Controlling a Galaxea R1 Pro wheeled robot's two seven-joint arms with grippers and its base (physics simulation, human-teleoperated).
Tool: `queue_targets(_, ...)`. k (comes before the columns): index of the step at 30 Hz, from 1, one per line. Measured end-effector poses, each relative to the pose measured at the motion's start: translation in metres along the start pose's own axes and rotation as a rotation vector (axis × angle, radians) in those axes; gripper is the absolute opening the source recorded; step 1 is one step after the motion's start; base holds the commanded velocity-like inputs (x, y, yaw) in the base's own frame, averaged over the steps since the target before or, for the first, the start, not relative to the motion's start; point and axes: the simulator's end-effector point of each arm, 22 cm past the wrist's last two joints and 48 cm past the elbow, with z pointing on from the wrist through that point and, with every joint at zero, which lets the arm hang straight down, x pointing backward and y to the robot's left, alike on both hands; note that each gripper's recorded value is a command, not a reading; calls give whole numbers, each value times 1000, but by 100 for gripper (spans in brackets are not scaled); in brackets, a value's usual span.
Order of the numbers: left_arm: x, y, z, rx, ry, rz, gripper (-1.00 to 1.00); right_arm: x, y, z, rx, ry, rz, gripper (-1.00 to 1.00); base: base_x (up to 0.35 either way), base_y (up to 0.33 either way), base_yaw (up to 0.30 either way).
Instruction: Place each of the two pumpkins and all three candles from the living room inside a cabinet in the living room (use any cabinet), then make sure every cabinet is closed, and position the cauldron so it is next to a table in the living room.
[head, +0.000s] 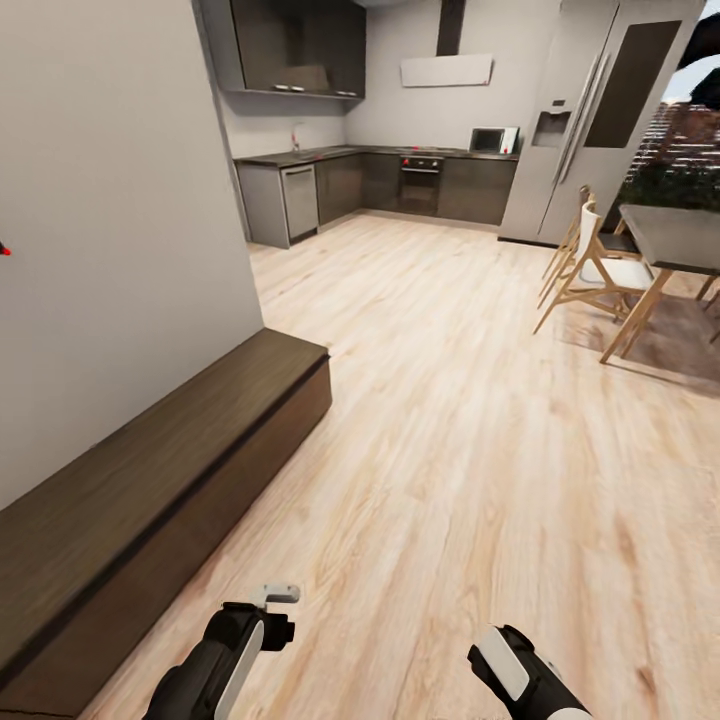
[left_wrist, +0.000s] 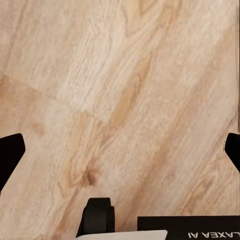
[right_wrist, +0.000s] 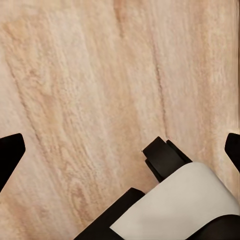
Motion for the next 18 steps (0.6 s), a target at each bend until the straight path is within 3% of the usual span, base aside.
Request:
queue_targets(8,-2,0,-1,-1,-5,0,100,-1,1,-1,-3,-3,1,100,41,0,-285)
queue_targets(18,-8,0,-3,-1,-31,-1,100,-3,1,-3,-6,-6,2,100,287,0,-285)
